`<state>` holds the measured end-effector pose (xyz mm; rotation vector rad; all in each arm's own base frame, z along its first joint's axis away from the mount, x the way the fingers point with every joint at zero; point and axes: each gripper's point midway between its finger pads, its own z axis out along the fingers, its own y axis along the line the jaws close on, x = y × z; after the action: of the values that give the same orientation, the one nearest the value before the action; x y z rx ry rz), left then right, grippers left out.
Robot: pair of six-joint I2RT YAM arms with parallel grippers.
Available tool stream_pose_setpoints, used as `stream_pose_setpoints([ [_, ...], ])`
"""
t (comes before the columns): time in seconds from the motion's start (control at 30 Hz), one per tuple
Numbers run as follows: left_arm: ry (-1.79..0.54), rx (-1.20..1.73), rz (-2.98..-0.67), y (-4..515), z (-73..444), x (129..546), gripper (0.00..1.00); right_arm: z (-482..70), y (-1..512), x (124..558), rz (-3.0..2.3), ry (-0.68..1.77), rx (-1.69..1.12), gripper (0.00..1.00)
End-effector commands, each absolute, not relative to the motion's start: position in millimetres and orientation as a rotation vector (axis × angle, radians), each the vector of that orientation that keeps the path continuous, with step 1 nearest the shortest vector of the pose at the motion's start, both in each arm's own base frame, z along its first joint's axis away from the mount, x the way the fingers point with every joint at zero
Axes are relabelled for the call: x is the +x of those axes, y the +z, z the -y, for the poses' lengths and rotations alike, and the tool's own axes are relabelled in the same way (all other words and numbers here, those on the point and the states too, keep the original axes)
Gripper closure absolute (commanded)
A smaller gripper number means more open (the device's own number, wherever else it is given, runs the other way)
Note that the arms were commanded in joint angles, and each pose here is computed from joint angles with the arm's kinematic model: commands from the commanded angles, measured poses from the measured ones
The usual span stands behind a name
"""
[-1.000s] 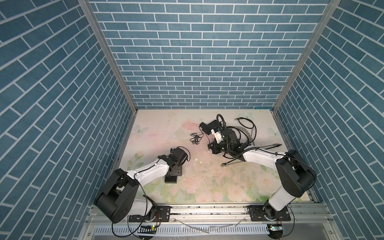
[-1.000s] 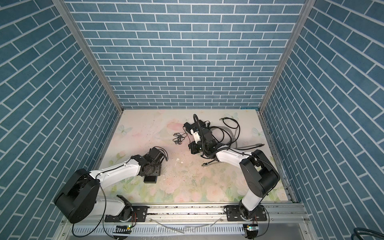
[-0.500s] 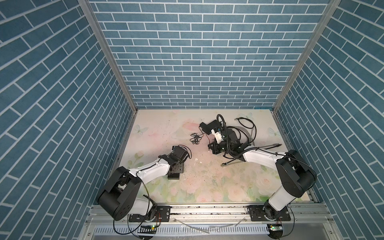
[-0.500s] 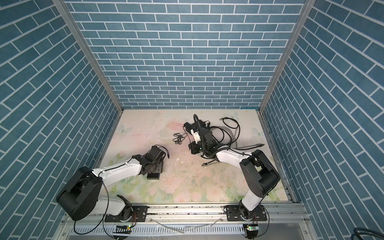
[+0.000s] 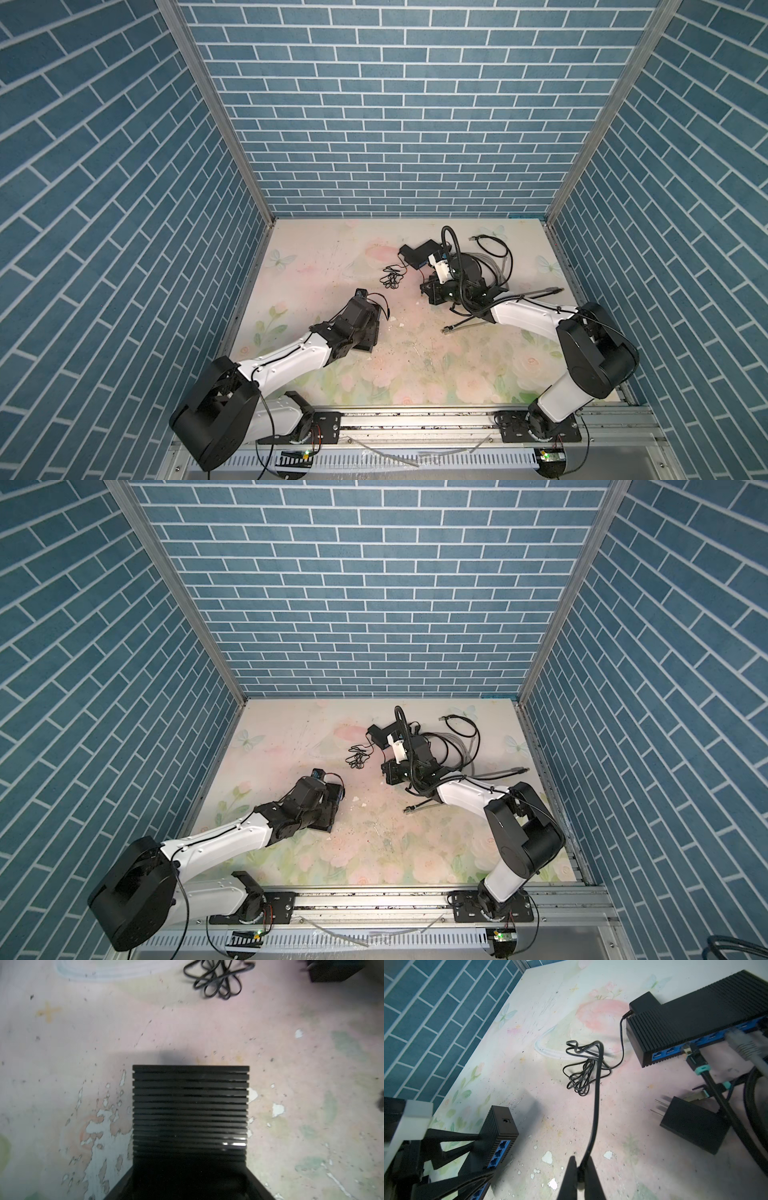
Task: Insert the plug into the switch port
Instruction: 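Grasp the small black switch with the left gripper while right holds the cord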
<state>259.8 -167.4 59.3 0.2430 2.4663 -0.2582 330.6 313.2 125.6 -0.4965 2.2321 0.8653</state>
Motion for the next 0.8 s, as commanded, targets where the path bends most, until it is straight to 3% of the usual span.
stream_pose_setpoints([
  [0.0, -0.325, 0.31, -2.373, 75, 185, 268, 0.55, -306, 128, 329, -2.238, 0.855, -0.462, 1.0],
  [0.77, -0.532, 0.663, -2.253, 68, 274, 255, 0.54, -286, 148, 345, -2.213, 0.871, -0.325, 1.0],
])
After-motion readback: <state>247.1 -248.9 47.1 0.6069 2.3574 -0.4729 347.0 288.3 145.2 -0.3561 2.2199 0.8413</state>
